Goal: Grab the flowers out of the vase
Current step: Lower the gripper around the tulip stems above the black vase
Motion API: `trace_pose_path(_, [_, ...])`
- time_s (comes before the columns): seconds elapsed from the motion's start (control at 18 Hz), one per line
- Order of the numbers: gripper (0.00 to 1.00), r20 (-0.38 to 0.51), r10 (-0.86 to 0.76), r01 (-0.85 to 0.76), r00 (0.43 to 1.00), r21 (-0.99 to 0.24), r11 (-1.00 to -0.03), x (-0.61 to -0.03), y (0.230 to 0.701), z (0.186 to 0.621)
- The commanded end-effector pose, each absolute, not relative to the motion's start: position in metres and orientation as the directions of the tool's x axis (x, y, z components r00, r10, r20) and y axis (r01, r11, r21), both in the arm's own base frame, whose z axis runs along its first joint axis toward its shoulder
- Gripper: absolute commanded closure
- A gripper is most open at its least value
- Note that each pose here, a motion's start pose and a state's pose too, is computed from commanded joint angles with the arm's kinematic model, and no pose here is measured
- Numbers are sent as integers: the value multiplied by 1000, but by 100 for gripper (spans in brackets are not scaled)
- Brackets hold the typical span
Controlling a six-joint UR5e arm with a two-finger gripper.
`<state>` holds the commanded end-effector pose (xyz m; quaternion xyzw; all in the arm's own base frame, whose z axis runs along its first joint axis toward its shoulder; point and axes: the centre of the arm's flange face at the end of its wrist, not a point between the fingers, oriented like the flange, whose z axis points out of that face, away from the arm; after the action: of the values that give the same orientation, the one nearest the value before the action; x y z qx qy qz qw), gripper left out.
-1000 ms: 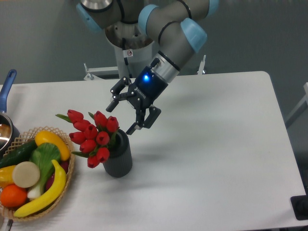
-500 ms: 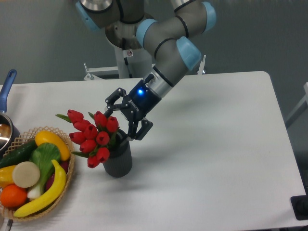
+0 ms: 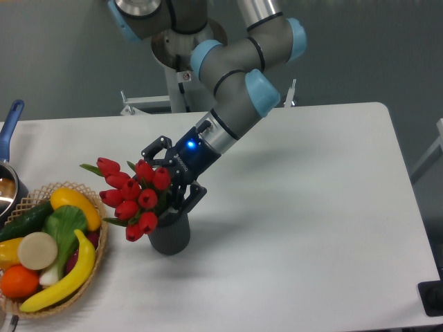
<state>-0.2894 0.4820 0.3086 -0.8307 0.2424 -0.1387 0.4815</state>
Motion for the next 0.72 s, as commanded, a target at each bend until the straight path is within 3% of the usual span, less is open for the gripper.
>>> trace_pose_path(0.33, [19, -3, -538, -262, 843, -876, -405, -289, 483, 311])
trace_pose_path(0.56, [42, -7, -539, -257, 842, -884, -390, -290, 483, 313])
trace_pose_path(0.72, [46, -8, -537, -243, 844, -897, -368, -292, 483, 316])
